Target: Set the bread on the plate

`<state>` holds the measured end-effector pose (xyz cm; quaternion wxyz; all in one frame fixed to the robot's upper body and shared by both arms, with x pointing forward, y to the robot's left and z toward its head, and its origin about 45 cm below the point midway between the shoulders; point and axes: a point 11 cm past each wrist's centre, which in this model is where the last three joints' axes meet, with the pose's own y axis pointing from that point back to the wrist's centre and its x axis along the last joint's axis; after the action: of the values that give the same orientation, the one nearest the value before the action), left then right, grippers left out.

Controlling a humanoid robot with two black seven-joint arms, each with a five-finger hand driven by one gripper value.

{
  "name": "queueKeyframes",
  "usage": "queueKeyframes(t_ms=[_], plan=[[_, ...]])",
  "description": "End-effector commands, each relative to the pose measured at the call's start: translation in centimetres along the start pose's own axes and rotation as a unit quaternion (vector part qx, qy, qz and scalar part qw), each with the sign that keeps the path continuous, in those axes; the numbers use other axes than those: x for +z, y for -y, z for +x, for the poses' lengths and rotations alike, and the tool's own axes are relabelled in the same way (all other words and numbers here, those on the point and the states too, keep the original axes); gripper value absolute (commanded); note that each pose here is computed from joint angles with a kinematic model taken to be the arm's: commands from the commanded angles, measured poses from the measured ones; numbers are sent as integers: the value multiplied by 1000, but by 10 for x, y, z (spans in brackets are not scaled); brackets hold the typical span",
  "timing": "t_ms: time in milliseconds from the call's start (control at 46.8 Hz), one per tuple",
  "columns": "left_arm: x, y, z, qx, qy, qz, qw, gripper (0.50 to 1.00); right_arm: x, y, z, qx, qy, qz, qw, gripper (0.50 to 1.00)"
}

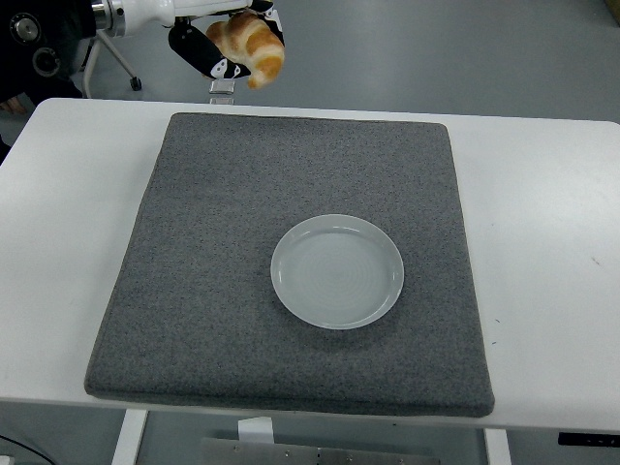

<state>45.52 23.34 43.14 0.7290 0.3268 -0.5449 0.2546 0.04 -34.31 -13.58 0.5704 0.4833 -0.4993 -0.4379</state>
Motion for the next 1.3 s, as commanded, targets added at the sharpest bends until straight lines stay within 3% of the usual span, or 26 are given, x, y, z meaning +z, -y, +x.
queueKeyframes(t_ms=[0,256,620,855,1282], plan=[[3,2,-1,-2,1,-5,1000,500,0,0,0,0,1,0,1000,930],[29,12,3,-2,10,-46,999,500,0,0,0,0,1,0,1000,930],[92,32,-28,-38,5,-141,989,500,0,0,0,0,-1,0,1000,930],[119,38,-45,-60,1,-178,982,500,0,0,0,0,1,0,1000,930],[129,50,-100,-107,-12,-195,975,500,0,0,0,0,-1,0,1000,930]])
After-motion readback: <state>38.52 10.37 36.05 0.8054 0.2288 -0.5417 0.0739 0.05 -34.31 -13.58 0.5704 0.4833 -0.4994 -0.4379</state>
